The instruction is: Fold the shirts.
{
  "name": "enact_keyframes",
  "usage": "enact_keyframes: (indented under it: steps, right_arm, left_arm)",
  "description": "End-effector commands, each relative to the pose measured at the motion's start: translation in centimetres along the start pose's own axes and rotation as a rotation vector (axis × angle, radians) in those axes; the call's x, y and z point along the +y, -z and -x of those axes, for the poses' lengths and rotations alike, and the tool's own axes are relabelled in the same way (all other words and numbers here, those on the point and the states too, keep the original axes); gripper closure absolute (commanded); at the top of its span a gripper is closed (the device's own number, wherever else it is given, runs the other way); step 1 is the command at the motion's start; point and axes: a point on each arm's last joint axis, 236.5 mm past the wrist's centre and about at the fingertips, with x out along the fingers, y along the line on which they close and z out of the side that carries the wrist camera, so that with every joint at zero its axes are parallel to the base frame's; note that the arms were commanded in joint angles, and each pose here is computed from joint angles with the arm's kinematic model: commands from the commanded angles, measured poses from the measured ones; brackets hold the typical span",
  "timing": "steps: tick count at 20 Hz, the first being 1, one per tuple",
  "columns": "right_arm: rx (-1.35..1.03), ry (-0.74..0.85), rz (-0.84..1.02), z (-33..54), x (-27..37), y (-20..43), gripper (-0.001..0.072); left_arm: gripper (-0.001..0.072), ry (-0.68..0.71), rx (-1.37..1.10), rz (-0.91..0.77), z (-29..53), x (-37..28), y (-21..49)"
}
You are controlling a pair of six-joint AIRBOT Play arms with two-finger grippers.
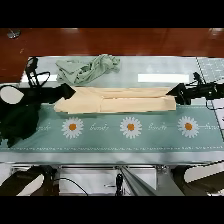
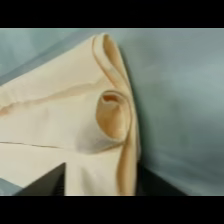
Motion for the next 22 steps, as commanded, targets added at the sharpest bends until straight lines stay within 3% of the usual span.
enact_keyframes:
  steps: [1,2,3,6,11,17,22]
  right_arm:
    - [0.073,-0.034,0.052,-0.8,2.5,1.5,0.0669]
    - [0.083,-0.038,0.087,0.1,3.1,1.8,0.0677]
    - [0.062,-0.023,0.118,1.7,3.7,1.8,0.0677]
    - [-0.025,0.078,0.248,7.1,5.7,3.0,0.0678]
    - [-0.250,0.104,0.412,14.2,11.7,10.5,0.0678]
    - [-0.415,0.122,0.430,18.0,14.3,19.0,0.0677]
    - [-0.448,0.111,0.437,18.9,15.2,21.4,0.0678]
  left_arm:
    - [0.0114,0.064,0.062,0.007,-2.2,-2.7,2.2]
    - [0.0537,0.076,0.074,0.008,-2.6,-3.2,2.3]
    - [0.0688,0.100,0.078,-0.042,-2.9,-4.1,2.3]
    - [0.0688,0.193,0.079,-0.143,-3.7,-8.7,1.3]
    - [0.0690,0.289,0.189,-0.278,-8.9,-17.2,3.5]
    - [0.0690,0.312,0.490,-0.361,-15.7,-24.0,13.2]
    - [0.0690,0.353,0.652,-0.365,-16.9,-28.7,21.6]
